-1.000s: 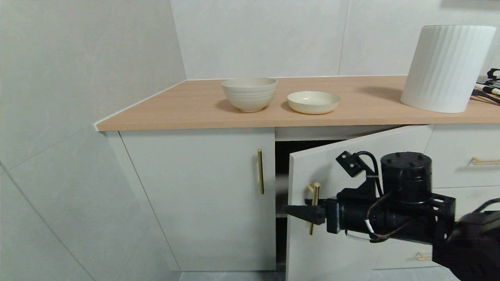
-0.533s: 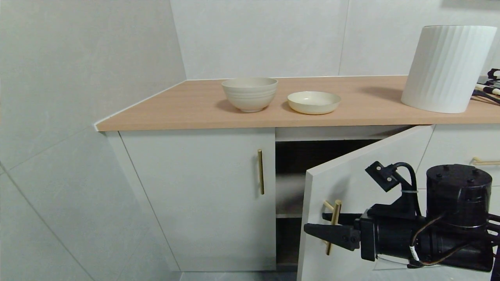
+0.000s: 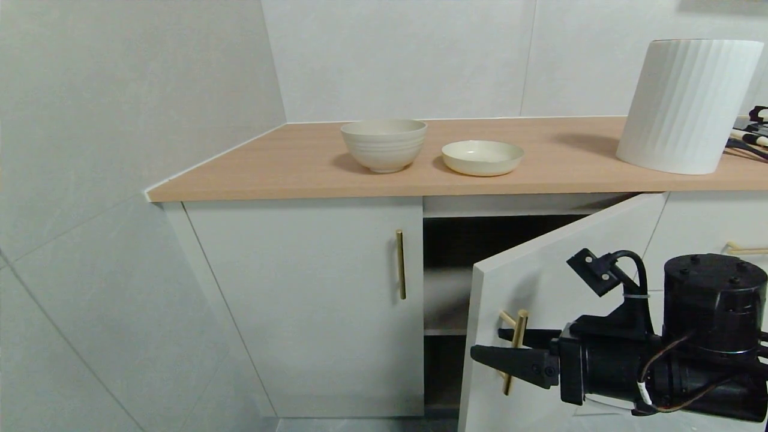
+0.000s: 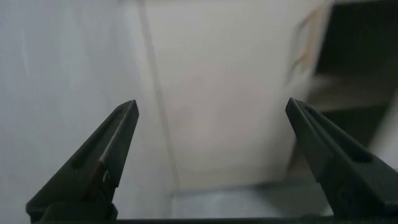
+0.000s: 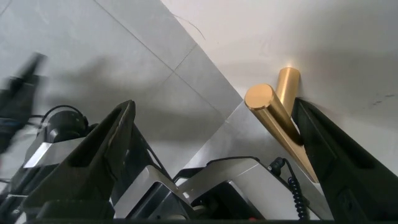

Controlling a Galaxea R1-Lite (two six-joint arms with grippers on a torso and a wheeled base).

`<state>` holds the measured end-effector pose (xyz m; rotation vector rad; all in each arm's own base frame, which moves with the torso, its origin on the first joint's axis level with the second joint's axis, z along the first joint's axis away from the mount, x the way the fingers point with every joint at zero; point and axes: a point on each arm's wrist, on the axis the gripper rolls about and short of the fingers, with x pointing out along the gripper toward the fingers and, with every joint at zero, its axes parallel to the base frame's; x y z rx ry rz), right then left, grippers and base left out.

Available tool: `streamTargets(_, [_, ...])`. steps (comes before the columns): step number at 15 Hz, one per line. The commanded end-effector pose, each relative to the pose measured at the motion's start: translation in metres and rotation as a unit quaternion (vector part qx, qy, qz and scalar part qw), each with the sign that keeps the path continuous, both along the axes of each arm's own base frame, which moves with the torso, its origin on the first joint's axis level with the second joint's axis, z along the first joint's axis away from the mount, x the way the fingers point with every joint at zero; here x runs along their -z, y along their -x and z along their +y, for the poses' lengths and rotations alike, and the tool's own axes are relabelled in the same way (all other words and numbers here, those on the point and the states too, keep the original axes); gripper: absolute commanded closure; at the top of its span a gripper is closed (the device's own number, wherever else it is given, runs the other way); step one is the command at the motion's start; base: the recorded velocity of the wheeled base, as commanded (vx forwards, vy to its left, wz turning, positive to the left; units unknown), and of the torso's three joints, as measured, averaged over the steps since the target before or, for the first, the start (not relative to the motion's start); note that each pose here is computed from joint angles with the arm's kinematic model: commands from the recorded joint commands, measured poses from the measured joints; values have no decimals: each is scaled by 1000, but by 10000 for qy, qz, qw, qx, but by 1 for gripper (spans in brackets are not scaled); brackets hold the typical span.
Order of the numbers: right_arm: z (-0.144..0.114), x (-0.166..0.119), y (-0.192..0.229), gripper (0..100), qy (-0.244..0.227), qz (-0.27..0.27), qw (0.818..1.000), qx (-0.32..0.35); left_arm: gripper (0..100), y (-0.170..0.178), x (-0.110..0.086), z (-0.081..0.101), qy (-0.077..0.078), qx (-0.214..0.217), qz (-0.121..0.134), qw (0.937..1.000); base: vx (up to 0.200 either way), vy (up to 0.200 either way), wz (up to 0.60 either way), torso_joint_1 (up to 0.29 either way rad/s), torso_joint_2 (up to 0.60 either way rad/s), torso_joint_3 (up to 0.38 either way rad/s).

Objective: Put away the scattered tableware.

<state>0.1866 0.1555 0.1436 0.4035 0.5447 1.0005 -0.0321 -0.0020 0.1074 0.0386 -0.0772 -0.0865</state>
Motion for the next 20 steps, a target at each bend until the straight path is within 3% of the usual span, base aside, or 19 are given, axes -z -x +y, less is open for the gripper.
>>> streamTargets(1, [0, -1, 0, 0, -6, -14, 10000, 4, 0, -9, -67, -3, -41, 694, 156, 9975, 0, 0, 0, 0, 0, 0])
streamTargets(2, [0, -1, 1, 0, -11, -20, 10000, 4, 0, -25, -93, -4, -40, 1008, 354, 9943, 0, 0, 0, 0, 0, 0])
streamTargets(3, [0, -1, 1, 0, -11, -20, 10000, 4, 0, -25, -93, -4, -40, 1008, 354, 9943, 0, 0, 0, 0, 0, 0])
streamTargets(4, [-1, -1, 1, 0, -11, -20, 10000, 4, 0, -78, -113, -8, 58, 1714, 1297, 9766, 0, 0, 0, 0, 0, 0])
streamTargets(5, [-1, -1, 1, 0, -12, -32, 10000, 2, 0, -103, -116, -9, 127, 1860, 1663, 9683, 0, 0, 0, 0, 0, 0])
streamTargets(6, [-1, -2, 1, 0, -17, -38, 10000, 2, 0, -140, -115, -14, 233, 2067, 2191, 9533, 0, 0, 0, 0, 0, 0])
streamTargets(8, [-1, -1, 2, 0, -12, -32, 10000, 2, 0, -194, -100, -27, 299, 2308, 2641, 9360, 0, 0, 0, 0, 0, 0])
streamTargets(9, [-2, 0, 2, 0, -3, -20, 10000, 2, 0, -224, -85, -43, 268, 2569, 2763, 9257, 0, 0, 0, 0, 0, 0])
streamTargets(11, [-3, -2, 4, 0, -22, -45, 10000, 2, 0, -250, -60, -63, 315, 2835, 2885, 9140, 0, 0, 0, 0, 0, 0])
streamTargets(14, [-4, -2, 5, 0, -26, -51, 10000, 2, 0, -258, -33, -94, 806, 3212, 3013, 8942, 0, 0, 0, 0, 0, 0])
streamTargets(15, [-3, -2, 5, 0, -22, -45, 10000, 2, 0, -260, -30, -101, 1007, 3278, 2987, 8906, 0, 0, 0, 0, 0, 0])
streamTargets(16, [-3, -2, 4, 0, -17, -38, 10000, 2, 0, -260, -30, -104, 1078, 3319, 2997, 8879, 0, 0, 0, 0, 0, 0])
streamTargets(17, [-3, 0, 4, 0, 2, -14, 10000, 2, 0, -256, -32, -121, 1496, 3528, 3059, 8715, 0, 0, 0, 0, 0, 0])
streamTargets(18, [-3, 0, 4, 0, 6, -8, 10000, -5, 0, -254, -32, -127, 1605, 3612, 3122, 8639, 0, 0, 0, 0, 0, 0])
streamTargets(20, [-3, 0, 4, 0, 6, -8, 10000, 2, 0, -252, -30, -132, 1592, 3683, 3195, 8584, 0, 0, 0, 0, 0, 0])
